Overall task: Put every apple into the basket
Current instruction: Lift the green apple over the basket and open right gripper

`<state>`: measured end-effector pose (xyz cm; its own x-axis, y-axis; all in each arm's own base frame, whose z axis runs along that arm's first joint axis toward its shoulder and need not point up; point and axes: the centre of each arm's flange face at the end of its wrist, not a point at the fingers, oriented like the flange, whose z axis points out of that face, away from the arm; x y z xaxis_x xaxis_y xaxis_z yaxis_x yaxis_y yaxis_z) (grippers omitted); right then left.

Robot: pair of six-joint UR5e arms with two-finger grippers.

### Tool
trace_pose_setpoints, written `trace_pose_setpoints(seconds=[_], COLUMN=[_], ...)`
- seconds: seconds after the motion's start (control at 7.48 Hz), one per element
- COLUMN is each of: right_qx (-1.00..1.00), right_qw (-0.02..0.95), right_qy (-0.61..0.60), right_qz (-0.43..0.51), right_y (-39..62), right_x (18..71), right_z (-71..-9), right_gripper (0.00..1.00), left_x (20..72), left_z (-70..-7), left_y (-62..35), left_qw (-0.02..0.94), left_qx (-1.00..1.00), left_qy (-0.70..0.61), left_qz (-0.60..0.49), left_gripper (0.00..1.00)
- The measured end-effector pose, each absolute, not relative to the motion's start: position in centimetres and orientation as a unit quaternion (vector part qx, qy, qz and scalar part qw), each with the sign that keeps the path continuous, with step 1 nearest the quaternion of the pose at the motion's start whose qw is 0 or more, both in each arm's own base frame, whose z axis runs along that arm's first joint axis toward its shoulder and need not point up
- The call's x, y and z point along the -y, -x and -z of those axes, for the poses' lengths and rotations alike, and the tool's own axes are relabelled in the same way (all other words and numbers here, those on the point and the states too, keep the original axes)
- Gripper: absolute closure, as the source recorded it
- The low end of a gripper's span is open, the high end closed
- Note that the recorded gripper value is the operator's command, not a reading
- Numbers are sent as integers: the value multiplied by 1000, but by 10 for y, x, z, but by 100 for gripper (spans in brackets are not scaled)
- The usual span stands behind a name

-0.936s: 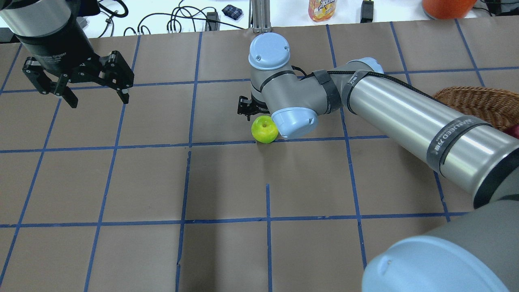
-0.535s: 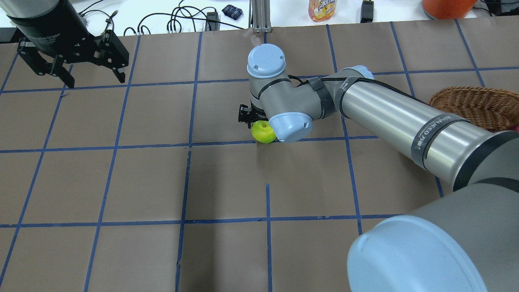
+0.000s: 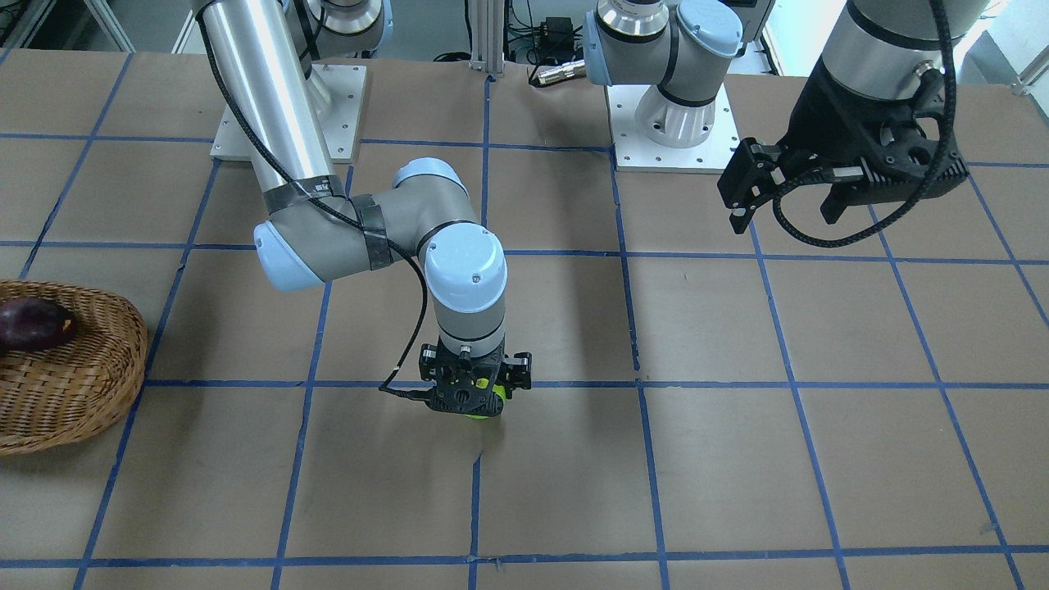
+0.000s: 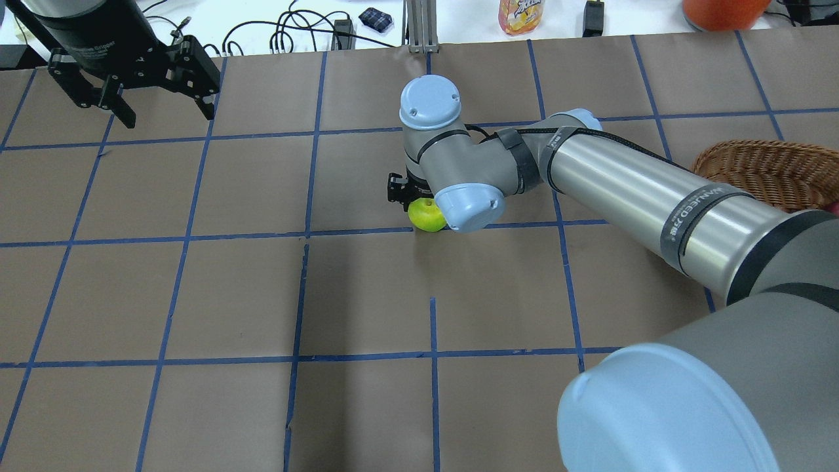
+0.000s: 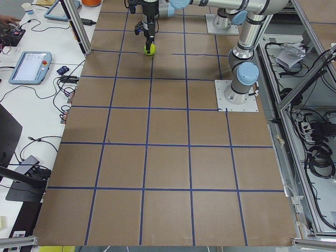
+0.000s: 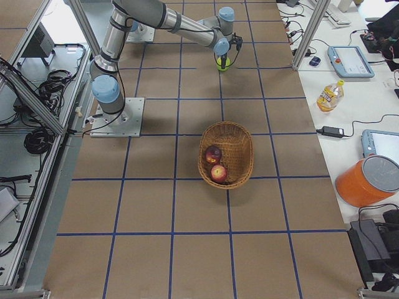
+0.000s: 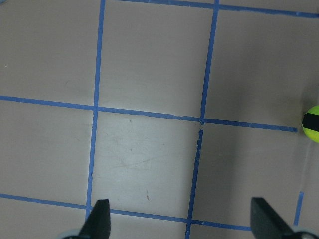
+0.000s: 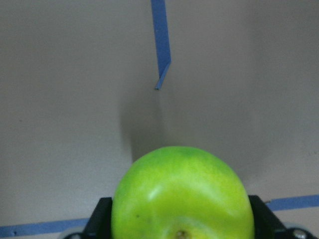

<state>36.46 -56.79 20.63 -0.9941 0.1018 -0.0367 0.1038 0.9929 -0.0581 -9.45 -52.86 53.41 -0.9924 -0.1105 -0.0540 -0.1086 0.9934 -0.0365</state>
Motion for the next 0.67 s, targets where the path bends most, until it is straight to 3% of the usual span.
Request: trace_pose_setpoints(seconds=[0.4,0.67], right_qx=[-1000,-999], right_qw=[10,5], right_qy=[-11,37], right_qz=[26,24], right_y=[-307,-191], right_x=[567,568], right_z=[-282,-316], right_gripper=[36,35], left_x=[525,529], left_z=[-536,-532], left_y=[96,99], left_qw=[28,19], left_qx=[-998,-998], left_qy=[54,52], left_qz=[18,13], left_gripper=[0,0])
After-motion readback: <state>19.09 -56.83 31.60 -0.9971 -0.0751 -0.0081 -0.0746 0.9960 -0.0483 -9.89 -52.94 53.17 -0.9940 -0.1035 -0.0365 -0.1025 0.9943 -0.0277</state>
